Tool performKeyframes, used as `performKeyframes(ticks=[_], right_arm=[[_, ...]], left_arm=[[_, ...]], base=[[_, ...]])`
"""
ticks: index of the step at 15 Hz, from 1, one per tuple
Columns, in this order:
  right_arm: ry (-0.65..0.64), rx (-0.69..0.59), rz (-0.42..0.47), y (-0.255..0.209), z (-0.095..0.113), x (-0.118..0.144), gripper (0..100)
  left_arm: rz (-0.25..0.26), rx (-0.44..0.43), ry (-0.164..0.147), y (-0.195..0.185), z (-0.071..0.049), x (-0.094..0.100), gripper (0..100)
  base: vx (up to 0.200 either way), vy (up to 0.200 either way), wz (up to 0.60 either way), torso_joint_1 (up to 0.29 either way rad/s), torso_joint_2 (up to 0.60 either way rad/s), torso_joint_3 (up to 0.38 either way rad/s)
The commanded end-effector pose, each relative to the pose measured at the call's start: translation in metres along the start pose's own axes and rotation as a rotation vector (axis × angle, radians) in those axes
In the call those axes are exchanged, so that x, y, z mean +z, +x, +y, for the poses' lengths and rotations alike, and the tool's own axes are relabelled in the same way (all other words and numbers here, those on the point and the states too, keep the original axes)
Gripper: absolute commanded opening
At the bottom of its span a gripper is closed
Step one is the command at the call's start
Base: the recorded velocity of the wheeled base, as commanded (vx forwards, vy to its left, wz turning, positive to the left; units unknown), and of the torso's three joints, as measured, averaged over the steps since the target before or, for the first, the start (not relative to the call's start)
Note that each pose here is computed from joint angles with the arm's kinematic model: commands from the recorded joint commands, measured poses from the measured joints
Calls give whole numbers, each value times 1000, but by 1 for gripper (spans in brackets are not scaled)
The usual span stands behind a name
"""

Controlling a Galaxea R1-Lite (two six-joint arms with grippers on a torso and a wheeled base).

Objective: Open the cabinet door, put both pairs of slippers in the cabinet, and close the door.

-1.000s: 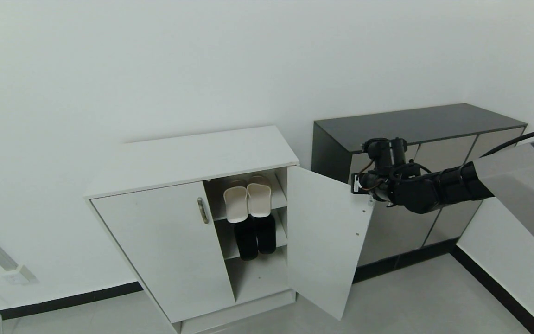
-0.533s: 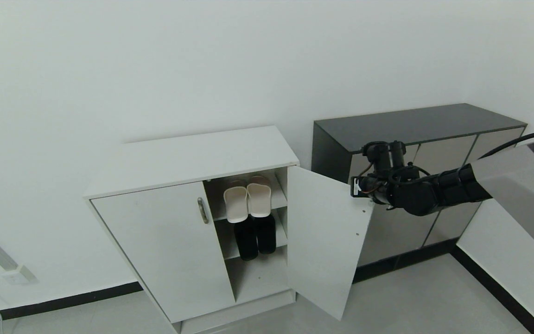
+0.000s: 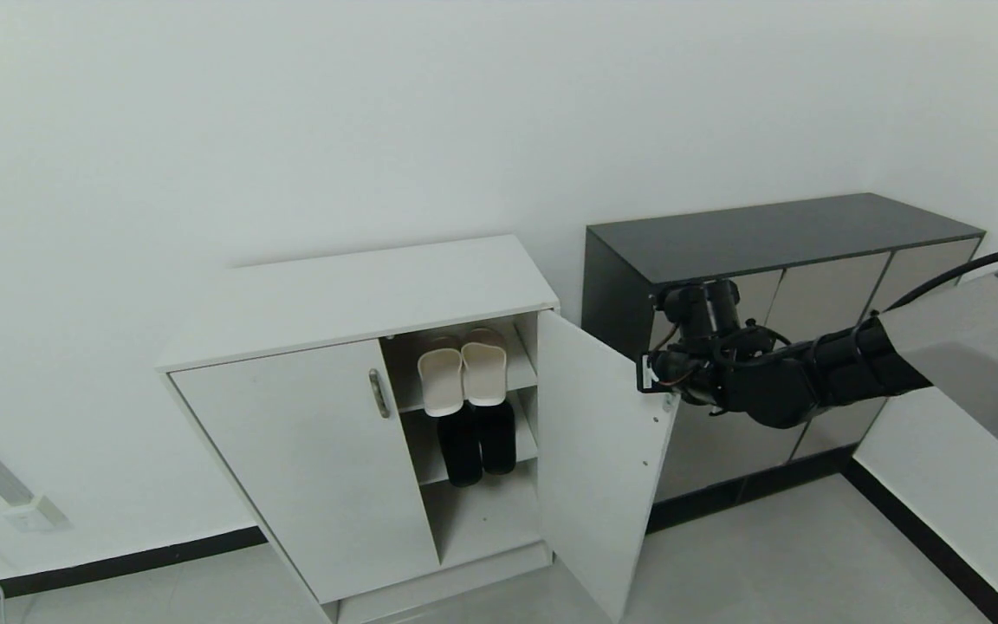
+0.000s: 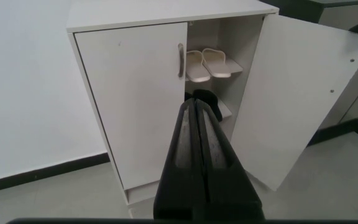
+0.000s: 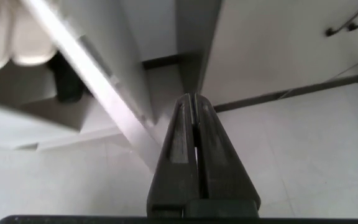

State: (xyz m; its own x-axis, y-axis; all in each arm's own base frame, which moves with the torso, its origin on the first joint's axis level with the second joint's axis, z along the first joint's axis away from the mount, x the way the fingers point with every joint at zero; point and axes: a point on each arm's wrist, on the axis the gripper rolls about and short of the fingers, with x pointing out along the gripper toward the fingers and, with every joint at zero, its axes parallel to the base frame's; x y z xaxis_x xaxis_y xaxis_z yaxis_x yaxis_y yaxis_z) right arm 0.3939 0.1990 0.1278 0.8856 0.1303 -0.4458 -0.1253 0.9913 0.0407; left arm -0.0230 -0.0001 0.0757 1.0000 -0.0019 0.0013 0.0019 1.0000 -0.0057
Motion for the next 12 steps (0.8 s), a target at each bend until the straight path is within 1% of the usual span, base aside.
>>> performKeyframes(ticks=[1, 2, 3, 4, 6, 9, 12], right_arm=[[-19, 76, -12, -30, 29, -3, 0], [-21, 96, -13, -37, 36, -5, 0], [-30, 141, -5, -50, 53, -11, 0], [-35, 160, -1, -55, 61, -14, 0], [-27, 191, -16, -66, 70, -11, 0], [-32, 205, -39, -77, 67, -8, 0], [-73, 206, -75, -80, 63, -16, 0]], left_arm=[[1, 0, 0, 0, 0, 0, 0], [1, 0, -2, 0, 0, 0, 0], [1, 0, -2, 0, 0, 0, 0], [1, 0, -2, 0, 0, 0, 0], [1, 0, -2, 0, 0, 0, 0], [1, 0, -2, 0, 0, 0, 0], [1, 0, -2, 0, 0, 0, 0]], base=[[0, 0, 0, 0, 0, 0], [0, 0, 0, 0, 0, 0], [0, 0, 0, 0, 0, 0], [0, 0, 0, 0, 0, 0], [0, 0, 0, 0, 0, 0], [0, 0, 0, 0, 0, 0], [0, 0, 0, 0, 0, 0]])
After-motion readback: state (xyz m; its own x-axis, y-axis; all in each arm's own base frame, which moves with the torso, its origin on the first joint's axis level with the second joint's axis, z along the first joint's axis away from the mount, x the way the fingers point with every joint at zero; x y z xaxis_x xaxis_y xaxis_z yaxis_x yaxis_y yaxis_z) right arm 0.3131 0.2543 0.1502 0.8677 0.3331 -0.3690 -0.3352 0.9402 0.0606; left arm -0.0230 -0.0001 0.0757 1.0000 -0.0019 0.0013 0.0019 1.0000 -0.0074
